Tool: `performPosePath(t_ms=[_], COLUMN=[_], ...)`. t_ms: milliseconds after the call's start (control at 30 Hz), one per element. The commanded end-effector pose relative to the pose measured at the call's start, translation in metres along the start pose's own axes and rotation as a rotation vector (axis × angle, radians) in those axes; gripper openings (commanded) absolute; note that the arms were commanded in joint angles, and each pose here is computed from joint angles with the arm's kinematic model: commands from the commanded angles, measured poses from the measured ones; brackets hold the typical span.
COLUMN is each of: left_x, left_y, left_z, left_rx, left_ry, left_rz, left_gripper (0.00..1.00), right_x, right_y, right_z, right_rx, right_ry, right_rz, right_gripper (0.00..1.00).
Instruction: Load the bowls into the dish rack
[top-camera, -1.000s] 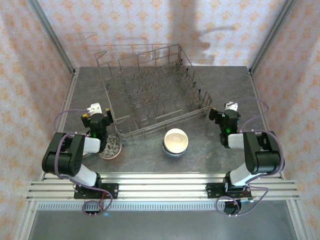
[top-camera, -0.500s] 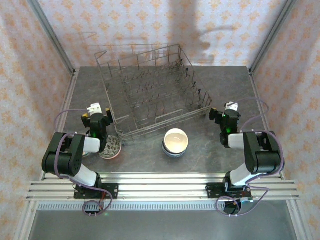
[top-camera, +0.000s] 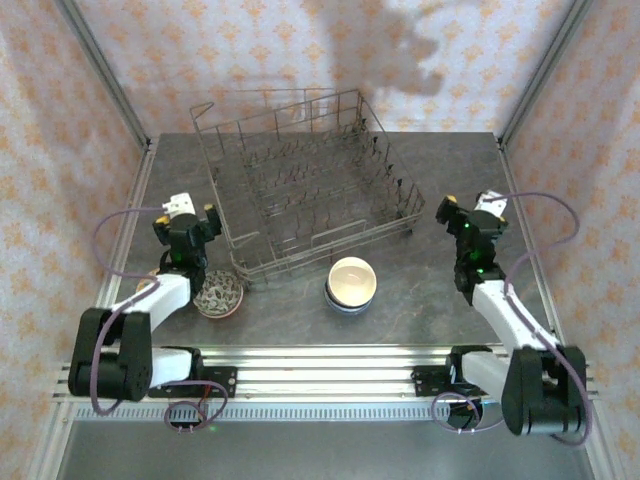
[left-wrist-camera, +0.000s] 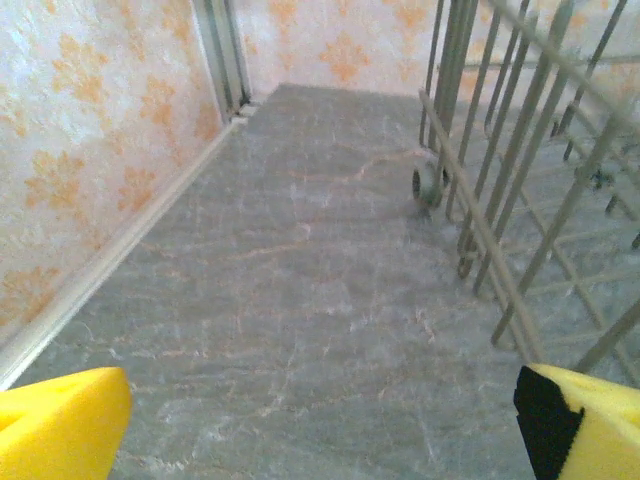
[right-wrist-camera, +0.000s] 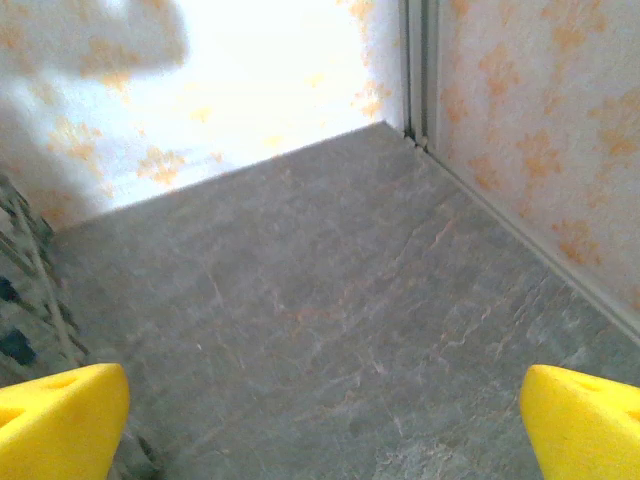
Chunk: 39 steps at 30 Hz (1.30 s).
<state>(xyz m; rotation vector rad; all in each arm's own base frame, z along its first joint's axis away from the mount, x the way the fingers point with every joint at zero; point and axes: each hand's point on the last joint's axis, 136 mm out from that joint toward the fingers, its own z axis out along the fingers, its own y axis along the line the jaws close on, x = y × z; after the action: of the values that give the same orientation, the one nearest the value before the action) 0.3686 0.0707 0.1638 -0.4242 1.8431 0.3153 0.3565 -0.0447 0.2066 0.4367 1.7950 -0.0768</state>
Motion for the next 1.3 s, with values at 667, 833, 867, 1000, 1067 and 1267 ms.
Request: performPosePath(t_ms=[667, 833, 867, 1000, 1067, 1267], left_x=[-0.066, -0.053, -0.051, -0.047, -0.044, -0.034], left_y=[-0.059, -0.070, -0.072, -0.084, -0.090, -0.110], left_z=[-0.080, -0.078, -0.078, -0.077, -0.076, -0.078], left_rx=[0.290, 0.305, 0.307, 0.334, 0.342, 0.374], left_ry=[0.448, 0.516, 0.529, 0.558, 0.569, 0.612], left_rz=[-0.327, -0.296, -0.289, -0.273, -0.258, -0.200], left_gripper=[0.99, 0.99, 0.99, 0.99, 0.99, 0.99], right_x=[-0.001, 0.015, 0.019, 0.038, 0.045, 0.047], right_y=[0.112, 0.117, 0.119, 0.121, 0.122, 0.111], right_z=[0.026, 0.049, 0.052, 0.061, 0.064, 0.068], right_rx=[-0.295, -0.268, -0.266, -0.257, -0.255, -0.195], right_ry=[0.635, 0.704, 0.720, 0.790, 0.811, 0.811], right_rz=[-0.074, -0.081, -0.082, -0.093, -0.101, -0.126], right_gripper=[0.78, 0.73, 0.72, 0.66, 0.63, 0.53])
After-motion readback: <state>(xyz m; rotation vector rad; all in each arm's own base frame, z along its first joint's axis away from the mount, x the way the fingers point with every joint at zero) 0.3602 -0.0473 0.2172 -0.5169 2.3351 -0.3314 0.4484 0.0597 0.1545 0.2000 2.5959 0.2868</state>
